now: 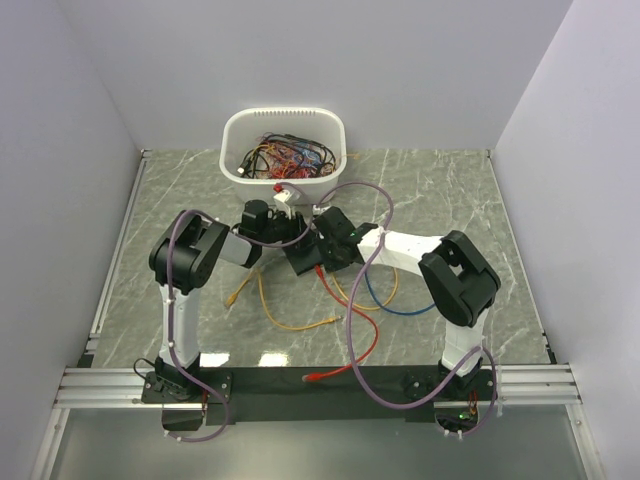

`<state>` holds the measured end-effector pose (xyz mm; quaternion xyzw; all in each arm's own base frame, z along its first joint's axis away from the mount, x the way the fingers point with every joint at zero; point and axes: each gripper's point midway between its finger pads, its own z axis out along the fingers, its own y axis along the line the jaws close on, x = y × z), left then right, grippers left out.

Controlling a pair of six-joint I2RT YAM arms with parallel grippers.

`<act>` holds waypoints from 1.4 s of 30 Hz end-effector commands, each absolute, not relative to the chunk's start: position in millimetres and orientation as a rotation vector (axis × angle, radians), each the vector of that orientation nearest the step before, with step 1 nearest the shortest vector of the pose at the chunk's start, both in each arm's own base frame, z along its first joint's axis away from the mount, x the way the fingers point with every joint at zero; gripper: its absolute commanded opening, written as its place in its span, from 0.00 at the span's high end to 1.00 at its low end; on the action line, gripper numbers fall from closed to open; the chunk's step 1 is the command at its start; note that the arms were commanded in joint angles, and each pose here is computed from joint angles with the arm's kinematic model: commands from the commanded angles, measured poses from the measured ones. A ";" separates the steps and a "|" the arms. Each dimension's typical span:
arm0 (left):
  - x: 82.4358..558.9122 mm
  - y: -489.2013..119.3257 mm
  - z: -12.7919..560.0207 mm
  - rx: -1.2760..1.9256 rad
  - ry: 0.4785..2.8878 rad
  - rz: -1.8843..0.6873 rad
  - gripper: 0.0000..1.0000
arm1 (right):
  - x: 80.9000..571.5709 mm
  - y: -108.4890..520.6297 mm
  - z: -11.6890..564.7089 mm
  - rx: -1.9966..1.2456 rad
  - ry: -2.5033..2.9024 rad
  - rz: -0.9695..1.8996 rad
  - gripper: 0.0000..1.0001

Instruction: Insert the plug into the switch port

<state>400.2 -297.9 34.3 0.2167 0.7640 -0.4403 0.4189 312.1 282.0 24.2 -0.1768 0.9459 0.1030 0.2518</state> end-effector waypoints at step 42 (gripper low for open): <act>453.6 -239.8 36.9 0.078 2.378 -0.634 0.28 | 322.8 292.5 135.9 -0.258 2.186 0.436 0.50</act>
